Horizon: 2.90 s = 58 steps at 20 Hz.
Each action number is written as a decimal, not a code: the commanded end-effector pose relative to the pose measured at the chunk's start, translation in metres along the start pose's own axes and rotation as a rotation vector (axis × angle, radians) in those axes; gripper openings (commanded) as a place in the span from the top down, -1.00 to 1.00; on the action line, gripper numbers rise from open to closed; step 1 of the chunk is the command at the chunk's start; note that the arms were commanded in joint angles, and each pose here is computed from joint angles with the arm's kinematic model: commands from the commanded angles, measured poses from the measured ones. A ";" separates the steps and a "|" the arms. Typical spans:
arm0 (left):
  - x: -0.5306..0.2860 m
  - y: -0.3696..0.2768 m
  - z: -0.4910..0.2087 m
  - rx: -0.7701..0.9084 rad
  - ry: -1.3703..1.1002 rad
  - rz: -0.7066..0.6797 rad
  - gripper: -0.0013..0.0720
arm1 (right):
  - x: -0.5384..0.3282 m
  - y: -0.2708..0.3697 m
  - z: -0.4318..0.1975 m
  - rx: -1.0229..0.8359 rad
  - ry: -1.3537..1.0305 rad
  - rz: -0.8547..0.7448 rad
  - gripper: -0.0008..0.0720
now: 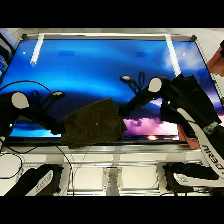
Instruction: Fold the clothes and pants, and hang the long-sleeved shirts on hangers.
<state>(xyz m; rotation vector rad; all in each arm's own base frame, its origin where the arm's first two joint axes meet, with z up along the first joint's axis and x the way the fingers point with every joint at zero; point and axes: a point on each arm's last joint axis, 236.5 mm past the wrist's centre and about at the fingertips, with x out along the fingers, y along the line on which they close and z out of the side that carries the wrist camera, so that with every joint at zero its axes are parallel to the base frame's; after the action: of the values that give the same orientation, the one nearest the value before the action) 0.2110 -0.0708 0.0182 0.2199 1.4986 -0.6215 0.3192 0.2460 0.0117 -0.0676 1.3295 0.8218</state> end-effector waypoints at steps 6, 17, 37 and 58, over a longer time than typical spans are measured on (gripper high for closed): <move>-0.008 0.044 0.047 -0.194 -0.214 0.164 -0.94 | 0.004 -0.062 0.020 0.339 -0.014 0.430 -0.87; 0.035 0.045 0.026 -0.219 -0.080 0.113 -0.94 | 0.089 -0.070 0.007 0.219 0.114 0.265 -0.87; 0.039 0.049 0.029 -0.205 -0.097 0.122 -0.94 | 0.143 0.000 -0.006 0.093 0.215 0.324 -0.79; 0.040 0.049 0.029 -0.206 -0.096 0.122 -0.93 | -0.056 -0.058 0.133 0.158 -0.231 0.072 0.92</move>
<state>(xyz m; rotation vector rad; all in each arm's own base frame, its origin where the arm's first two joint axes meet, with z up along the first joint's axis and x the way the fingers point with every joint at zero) 0.2588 -0.0553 -0.0288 0.1203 1.4327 -0.3729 0.4191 0.3080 0.0193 0.2307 1.2732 0.9466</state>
